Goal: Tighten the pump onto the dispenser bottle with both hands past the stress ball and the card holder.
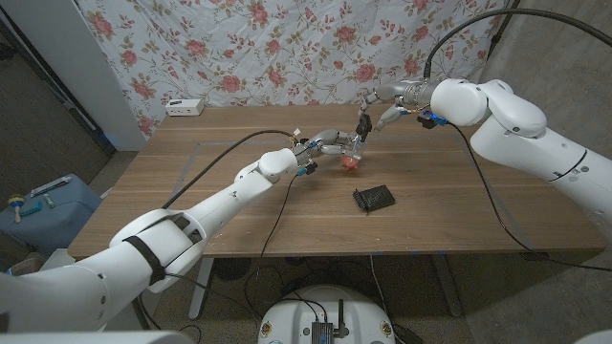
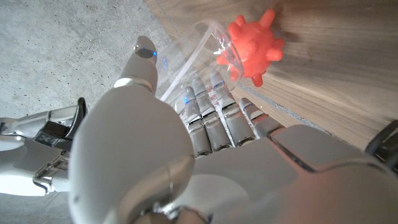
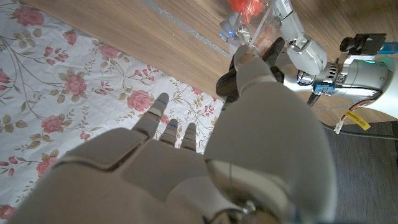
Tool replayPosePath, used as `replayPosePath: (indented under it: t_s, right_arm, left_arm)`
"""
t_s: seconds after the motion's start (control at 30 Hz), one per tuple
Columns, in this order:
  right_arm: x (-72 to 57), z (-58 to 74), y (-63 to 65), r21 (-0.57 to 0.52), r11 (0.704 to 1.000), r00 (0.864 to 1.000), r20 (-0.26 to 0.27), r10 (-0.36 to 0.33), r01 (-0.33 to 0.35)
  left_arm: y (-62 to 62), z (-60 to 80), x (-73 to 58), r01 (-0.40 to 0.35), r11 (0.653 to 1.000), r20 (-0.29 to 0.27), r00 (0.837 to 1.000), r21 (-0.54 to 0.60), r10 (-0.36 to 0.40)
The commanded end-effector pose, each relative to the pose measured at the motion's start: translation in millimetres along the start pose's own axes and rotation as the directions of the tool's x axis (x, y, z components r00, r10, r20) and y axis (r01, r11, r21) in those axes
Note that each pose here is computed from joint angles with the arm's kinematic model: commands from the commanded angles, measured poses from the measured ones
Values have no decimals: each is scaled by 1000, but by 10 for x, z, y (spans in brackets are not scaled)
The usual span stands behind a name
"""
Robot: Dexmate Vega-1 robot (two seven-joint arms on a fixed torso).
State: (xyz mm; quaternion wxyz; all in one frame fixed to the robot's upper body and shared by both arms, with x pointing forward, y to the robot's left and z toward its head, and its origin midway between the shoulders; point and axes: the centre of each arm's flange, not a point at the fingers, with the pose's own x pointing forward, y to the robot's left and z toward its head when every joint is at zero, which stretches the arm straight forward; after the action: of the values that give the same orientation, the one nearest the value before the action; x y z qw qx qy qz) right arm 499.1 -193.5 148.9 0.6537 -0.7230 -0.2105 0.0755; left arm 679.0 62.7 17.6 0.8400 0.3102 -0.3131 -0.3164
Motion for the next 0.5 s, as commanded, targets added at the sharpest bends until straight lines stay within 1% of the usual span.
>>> replayPosePath:
  t_s: [0.03, 0.5]
  right_arm:
    - [-37, 45, -13, -8, 999, 999, -28, 47, -47]
    - [-70, 80, -35, 6, 996, 994, -57, 93, -92]
  left_arm:
    - [-46, 26, -31, 2, 1000, 3, 1000, 8, -3]
    - [-50, 44, -55, 2, 1000, 7, 1000, 18, -2]
